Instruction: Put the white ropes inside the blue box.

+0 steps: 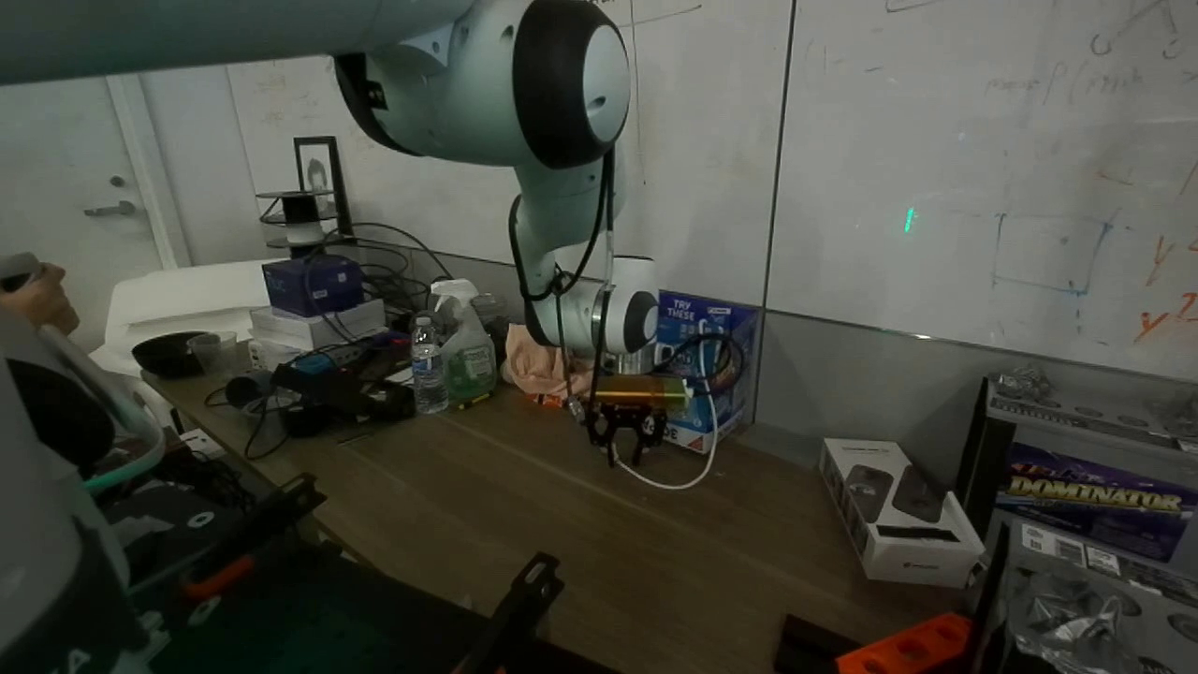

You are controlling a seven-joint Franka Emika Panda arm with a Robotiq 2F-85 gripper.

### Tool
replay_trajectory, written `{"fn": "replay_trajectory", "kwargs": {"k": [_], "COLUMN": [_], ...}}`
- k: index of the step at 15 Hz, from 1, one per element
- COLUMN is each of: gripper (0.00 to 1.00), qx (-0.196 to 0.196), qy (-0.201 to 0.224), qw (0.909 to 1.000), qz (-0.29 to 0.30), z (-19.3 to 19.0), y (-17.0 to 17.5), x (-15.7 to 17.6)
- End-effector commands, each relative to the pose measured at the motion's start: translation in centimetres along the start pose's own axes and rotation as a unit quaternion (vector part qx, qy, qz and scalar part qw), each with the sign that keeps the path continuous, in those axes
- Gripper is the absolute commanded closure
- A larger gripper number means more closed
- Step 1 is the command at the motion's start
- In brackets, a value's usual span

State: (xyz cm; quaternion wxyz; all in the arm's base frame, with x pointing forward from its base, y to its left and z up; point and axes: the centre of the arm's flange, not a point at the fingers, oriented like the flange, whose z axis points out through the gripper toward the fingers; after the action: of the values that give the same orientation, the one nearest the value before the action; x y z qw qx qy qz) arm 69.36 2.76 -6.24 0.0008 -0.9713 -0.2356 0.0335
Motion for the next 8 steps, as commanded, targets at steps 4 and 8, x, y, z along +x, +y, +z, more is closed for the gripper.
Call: {"fn": "replay_trajectory", "kwargs": {"k": [4,8], "gripper": [0.96,0.92], "qx": [0.003,-0.006], "qy": [-0.002,-0.03], "qw": [0.9999,0.9987], "qz": [0.014,0.039], "z": [-1.3,-4.5], "y": [-0.5,-0.9], "x": [0.4,-0.4]}}
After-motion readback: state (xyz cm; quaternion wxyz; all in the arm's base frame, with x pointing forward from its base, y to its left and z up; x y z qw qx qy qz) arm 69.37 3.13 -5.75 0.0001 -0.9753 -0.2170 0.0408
